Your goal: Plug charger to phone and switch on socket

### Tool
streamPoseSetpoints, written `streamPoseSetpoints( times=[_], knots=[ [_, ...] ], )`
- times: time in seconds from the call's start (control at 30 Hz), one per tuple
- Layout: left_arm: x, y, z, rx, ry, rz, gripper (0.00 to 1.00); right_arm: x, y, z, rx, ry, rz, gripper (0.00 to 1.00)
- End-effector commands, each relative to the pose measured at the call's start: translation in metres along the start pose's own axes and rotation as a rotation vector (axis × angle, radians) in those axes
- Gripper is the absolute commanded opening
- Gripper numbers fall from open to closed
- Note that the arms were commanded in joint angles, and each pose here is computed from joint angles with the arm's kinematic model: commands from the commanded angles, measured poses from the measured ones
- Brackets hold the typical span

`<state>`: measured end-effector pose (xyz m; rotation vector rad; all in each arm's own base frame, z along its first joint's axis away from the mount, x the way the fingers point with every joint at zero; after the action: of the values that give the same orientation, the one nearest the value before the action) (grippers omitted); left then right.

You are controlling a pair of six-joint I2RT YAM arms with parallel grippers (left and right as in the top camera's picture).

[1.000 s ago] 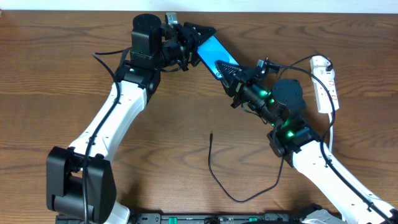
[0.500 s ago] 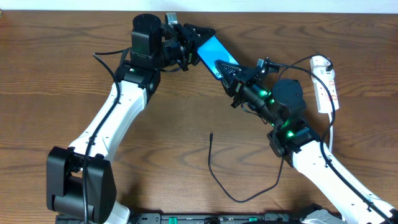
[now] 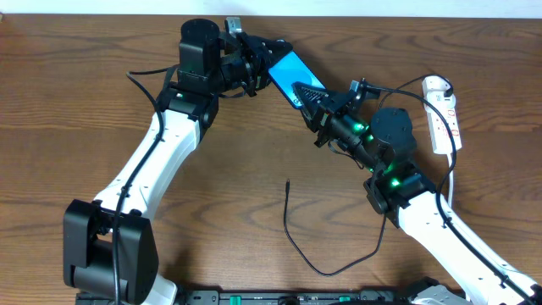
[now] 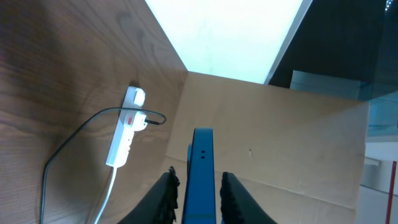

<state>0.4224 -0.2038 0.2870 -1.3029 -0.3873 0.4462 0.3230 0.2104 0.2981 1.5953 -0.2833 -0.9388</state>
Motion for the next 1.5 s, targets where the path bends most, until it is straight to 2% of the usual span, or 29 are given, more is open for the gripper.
streamPoseSetpoints(
  times=[0.0,0.07,0.23,0.67,0.83,1.03,1.1,1.37,1.47],
  knots=[
    [-0.0020,-0.0212,0.0076,-0.039,-0.010,-0.037,0.19,-0.0062,0.0067,-0.0013,0.018,0.018,0.036,0.01],
    [-0.0020,-0.0212,0.0076,-0.039,-0.010,-0.037,0.19,-0.0062,0.0067,-0.0013,0.018,0.018,0.036,0.01],
    [-0.0020,-0.0212,0.0076,-0.039,-0.010,-0.037,0.08,-0.0061,0.0066,-0.0014,0.017,0.018,0.036,0.01],
    [-0.0020,-0.0212,0.0076,-0.039,-0.010,-0.037,0.07,-0.0060,0.0063,-0.0015,0.017,0.017,0.035,0.01],
    [-0.0024,-0.0214,0.0076,-0.040,-0.007,-0.037,0.08,-0.0058,0.0061,-0.0016,0.016,0.017,0.035,0.25],
    [-0.0024,-0.0214,0.0076,-0.040,-0.006,-0.033,0.07,-0.0058,0.0062,-0.0016,0.016,0.017,0.035,0.69],
    [-0.0024,-0.0214,0.0076,-0.040,-0.006,-0.033,0.07,-0.0058,0.0062,-0.0016,0.016,0.017,0.035,0.78],
    [-0.0018,-0.0213,0.0080,-0.040,-0.008,-0.033,0.07,-0.0058,0.0061,-0.0016,0.016,0.017,0.035,0.97],
    [0.0018,-0.0207,0.0102,-0.039,-0.017,-0.032,0.07,-0.0058,0.0061,-0.0016,0.016,0.017,0.036,0.99]
  ],
)
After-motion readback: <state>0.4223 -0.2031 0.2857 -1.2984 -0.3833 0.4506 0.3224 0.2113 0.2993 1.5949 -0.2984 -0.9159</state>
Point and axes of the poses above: each gripper's point midway between its finger pads, its own z axis back along the fingers, its own y axis along the line the jaws close on, x = y × z, the point moved 5 cm from there along z, back along the fingers, and after that the axes turned 8 degrees about -z, right-handed, at the moved point
